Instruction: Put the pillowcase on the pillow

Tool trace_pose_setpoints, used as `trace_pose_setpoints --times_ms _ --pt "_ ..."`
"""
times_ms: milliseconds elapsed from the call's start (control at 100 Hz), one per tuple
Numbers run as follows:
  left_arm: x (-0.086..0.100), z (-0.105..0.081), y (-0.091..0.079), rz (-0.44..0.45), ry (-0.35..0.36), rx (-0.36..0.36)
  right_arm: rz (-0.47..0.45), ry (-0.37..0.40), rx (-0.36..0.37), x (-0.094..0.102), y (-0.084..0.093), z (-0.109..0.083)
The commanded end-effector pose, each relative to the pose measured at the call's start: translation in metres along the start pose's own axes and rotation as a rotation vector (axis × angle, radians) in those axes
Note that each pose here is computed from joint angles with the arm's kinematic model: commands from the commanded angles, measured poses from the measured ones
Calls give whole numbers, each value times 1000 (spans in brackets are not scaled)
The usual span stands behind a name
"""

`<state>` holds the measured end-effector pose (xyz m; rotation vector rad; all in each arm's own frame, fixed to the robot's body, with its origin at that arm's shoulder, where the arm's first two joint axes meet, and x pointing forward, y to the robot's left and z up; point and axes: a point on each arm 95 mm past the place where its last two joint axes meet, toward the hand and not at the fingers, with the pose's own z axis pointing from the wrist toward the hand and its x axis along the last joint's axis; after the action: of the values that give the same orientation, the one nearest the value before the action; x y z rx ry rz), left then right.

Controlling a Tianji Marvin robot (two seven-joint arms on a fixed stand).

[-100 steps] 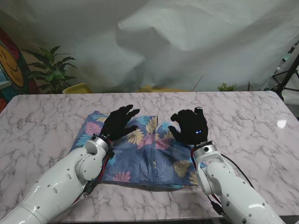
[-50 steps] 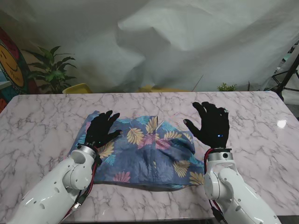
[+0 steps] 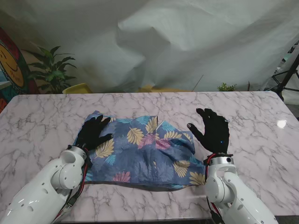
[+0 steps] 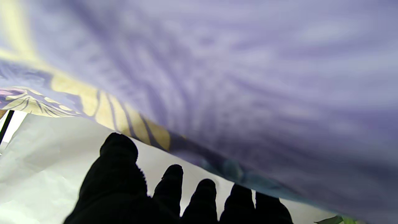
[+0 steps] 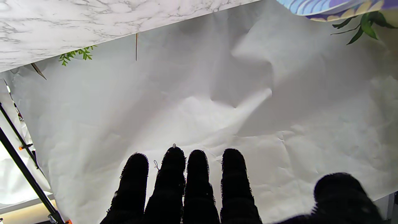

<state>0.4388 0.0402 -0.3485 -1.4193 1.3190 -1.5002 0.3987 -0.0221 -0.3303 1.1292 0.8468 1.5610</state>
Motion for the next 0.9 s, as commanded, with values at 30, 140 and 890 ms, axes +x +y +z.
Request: trace_pose_setpoints --times_ms 30,140,890 --pt "-9 -4 3 5 -24 -13 -5 -4 16 -1 -4 0" --pt "-13 -7 5 -13 -49 -8 -3 -15 19 -3 -5 0" --pt "-3 -6 1 27 -52 25 5 -25 16 -6 -8 -2"
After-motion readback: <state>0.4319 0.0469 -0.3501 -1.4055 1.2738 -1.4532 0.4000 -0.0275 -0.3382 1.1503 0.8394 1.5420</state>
